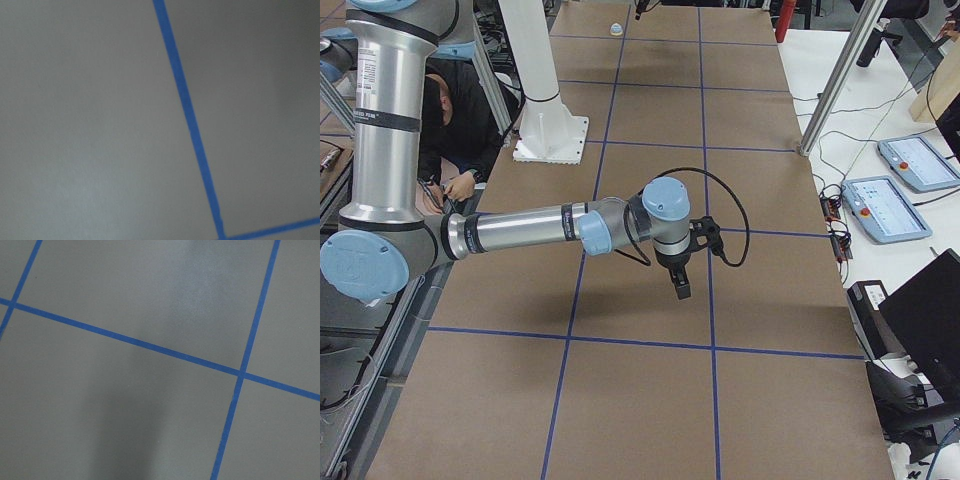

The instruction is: Place and press bell with both arms

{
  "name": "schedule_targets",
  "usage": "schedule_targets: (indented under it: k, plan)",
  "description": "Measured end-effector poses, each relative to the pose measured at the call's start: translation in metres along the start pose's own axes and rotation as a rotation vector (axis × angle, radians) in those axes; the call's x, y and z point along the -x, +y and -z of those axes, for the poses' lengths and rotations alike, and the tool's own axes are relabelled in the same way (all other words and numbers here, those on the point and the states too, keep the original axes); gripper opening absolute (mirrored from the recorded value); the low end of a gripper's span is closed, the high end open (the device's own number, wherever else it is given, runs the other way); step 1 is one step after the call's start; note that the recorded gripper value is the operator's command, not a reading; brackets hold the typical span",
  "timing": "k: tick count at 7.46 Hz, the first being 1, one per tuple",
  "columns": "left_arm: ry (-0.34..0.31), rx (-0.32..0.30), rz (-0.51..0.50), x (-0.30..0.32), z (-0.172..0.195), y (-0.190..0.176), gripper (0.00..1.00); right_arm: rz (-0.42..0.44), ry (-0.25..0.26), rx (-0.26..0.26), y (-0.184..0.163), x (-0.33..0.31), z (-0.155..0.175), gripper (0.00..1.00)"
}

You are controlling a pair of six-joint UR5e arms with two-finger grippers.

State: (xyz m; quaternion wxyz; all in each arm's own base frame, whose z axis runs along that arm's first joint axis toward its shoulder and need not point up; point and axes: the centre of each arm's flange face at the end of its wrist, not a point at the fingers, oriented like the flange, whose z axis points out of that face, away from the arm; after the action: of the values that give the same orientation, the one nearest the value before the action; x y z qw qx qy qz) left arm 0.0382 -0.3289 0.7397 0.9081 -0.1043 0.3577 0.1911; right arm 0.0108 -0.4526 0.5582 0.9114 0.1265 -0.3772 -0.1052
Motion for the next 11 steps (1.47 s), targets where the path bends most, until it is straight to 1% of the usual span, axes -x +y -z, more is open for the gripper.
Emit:
schedule_targets:
  k: [2,4,6,8,11]
  plan:
    - [0.014,0.098,-0.001,0.004,-0.039,0.012,1.00,0.003,0.002,-0.001,0.000,0.000,0.000,1.00]
    - [0.062,0.162,-0.003,0.000,-0.064,0.018,1.00,0.004,0.002,-0.002,0.000,0.000,0.000,1.00]
    - [0.075,0.219,0.003,0.003,-0.086,0.028,1.00,0.005,0.003,-0.003,-0.001,0.001,0.001,1.00]
    - [0.077,0.248,0.004,0.003,-0.096,0.031,1.00,0.009,0.004,-0.007,-0.003,0.002,0.002,1.00]
    - [0.084,0.240,0.000,-0.002,-0.098,0.028,1.00,0.011,0.004,-0.011,-0.005,0.003,0.004,1.00]
